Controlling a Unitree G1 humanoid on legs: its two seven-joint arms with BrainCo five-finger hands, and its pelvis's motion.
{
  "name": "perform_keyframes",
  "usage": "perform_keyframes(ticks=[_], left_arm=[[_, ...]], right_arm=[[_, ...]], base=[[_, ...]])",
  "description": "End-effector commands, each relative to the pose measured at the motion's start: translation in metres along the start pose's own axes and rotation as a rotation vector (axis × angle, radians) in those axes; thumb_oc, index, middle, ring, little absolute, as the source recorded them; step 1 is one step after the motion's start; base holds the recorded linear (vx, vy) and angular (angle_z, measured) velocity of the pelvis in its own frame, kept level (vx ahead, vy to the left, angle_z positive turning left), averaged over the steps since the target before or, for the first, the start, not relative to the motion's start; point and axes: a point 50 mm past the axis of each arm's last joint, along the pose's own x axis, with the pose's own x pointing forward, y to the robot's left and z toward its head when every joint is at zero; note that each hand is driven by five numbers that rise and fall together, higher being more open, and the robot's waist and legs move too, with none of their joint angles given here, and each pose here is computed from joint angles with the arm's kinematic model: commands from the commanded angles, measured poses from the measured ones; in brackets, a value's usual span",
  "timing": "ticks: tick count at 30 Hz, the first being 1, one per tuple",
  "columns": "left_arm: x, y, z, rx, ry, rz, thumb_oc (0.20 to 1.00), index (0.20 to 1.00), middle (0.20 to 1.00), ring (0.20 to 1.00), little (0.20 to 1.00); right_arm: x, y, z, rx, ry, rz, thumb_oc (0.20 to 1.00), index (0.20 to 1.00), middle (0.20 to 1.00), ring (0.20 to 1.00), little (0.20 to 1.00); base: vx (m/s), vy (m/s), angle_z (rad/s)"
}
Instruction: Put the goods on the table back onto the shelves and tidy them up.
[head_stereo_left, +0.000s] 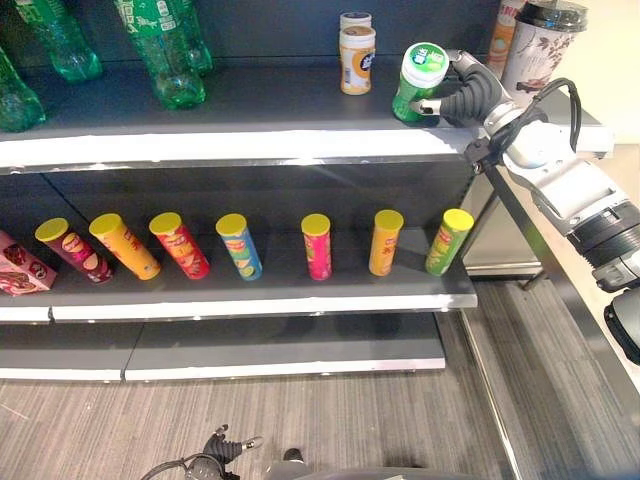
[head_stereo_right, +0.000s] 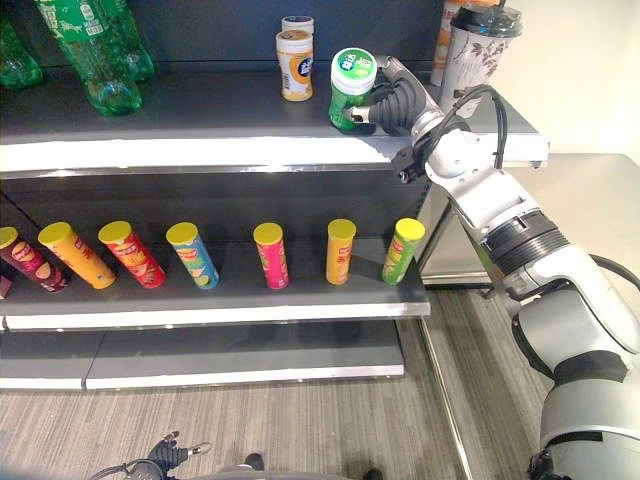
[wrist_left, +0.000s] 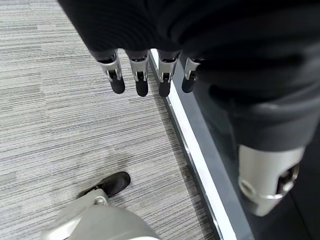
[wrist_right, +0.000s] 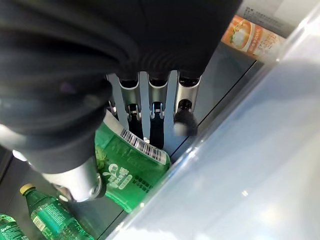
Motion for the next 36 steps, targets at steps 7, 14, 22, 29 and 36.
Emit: perform_keyframes(ticks=[7, 14, 22, 29, 36], left_arm=[[0.004, 0.011, 0.009, 0.044, -0.008, 0.035, 1.0, 1.0, 1.0, 1.0, 1.0], [0.005, 0.011, 0.01, 0.043, -0.011, 0.045, 1.0, 1.0, 1.0, 1.0, 1.0], [0.004, 0.009, 0.007, 0.038, 0.005, 0.049, 1.0, 1.0, 1.0, 1.0, 1.0], [0.005, 0.006, 0.01, 0.03, 0.013, 0.057, 1.0, 1.0, 1.0, 1.0, 1.0], [0.005, 0.004, 0.009, 0.032, 0.024, 0.065, 1.0, 1.0, 1.0, 1.0, 1.0]], right_arm=[[0.017, -0.018, 0.027, -0.066, -0.064, -0.082, 1.0, 1.0, 1.0, 1.0, 1.0], [0.019, -0.014, 0.024, -0.088, -0.05, -0.098, 1.0, 1.0, 1.0, 1.0, 1.0], [0.019, -0.013, 0.021, -0.052, -0.04, -0.137, 1.0, 1.0, 1.0, 1.0, 1.0], [0.019, 0.0, 0.019, 0.044, -0.04, -0.173, 1.0, 1.0, 1.0, 1.0, 1.0], [0.021, 0.02, 0.016, 0.118, -0.024, -0.175, 1.0, 1.0, 1.0, 1.0, 1.0]], base=[[0.0, 0.0, 0.0], [0.0, 0.0, 0.0], [0.0, 0.0, 0.0], [0.0, 0.0, 0.0], [0.0, 0.0, 0.0]])
